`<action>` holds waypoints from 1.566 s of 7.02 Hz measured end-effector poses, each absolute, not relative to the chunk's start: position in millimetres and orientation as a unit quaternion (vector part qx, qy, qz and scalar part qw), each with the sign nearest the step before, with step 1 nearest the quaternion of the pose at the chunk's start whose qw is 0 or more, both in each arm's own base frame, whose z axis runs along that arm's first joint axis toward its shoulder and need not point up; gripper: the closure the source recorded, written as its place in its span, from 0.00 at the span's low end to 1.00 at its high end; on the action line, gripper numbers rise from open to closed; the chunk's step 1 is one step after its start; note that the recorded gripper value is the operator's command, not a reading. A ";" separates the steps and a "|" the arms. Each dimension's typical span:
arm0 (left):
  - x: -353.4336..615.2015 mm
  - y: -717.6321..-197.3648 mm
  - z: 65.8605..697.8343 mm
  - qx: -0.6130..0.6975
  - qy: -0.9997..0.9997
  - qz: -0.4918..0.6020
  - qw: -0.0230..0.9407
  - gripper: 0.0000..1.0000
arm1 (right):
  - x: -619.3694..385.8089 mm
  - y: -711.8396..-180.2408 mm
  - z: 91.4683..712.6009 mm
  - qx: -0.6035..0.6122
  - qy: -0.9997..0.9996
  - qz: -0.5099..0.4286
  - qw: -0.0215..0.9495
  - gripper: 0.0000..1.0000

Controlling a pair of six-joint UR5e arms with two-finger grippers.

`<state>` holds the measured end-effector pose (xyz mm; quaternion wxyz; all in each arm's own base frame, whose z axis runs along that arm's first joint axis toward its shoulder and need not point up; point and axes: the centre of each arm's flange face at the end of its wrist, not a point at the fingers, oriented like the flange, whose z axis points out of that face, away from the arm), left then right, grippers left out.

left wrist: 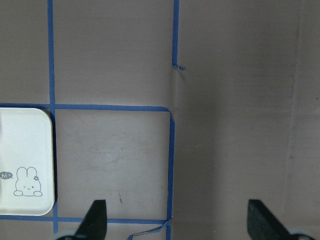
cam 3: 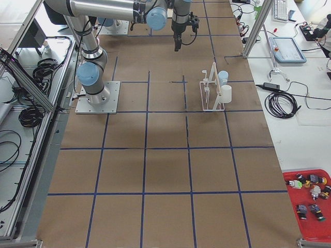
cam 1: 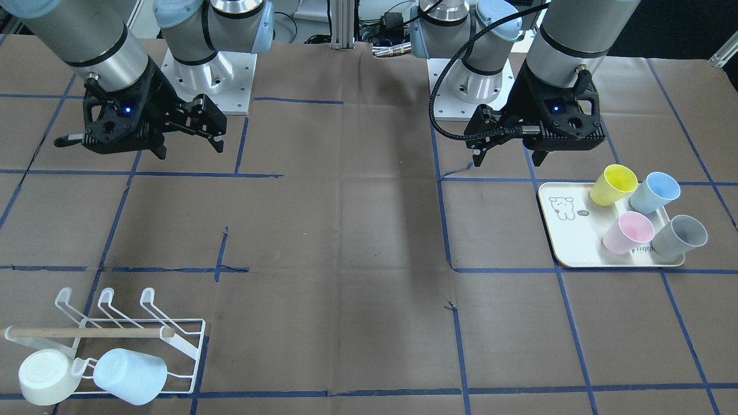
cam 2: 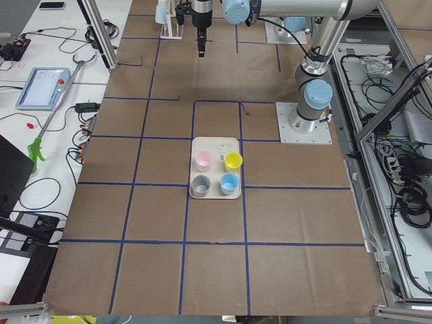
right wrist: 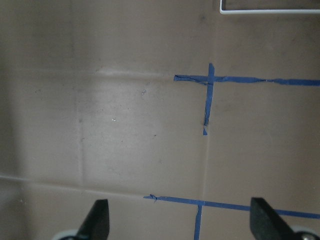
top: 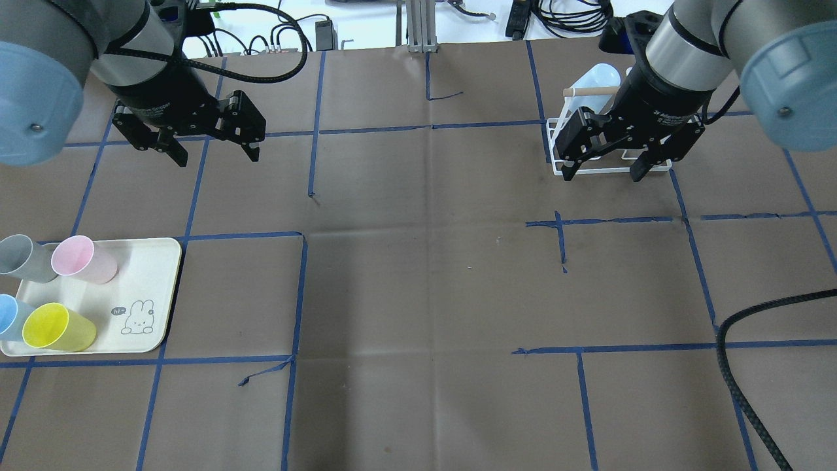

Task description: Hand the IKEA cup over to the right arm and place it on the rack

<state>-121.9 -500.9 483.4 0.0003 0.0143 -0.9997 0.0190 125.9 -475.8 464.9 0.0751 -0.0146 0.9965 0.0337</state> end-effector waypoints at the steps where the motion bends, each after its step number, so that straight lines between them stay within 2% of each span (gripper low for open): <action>1: -121.9 -501.0 483.2 0.014 -1.000 0.019 0.000 0.00 | 126.4 -463.5 477.0 -0.004 0.998 0.036 0.057 0.00; 4: -121.9 -500.9 483.4 0.013 -1.000 0.019 0.000 0.00 | 128.3 -453.0 487.4 0.011 0.999 0.032 0.007 0.00; 11: -121.9 -500.5 483.1 0.013 -1.000 0.019 0.000 0.00 | 143.0 -458.9 473.8 0.003 0.999 0.046 0.008 0.00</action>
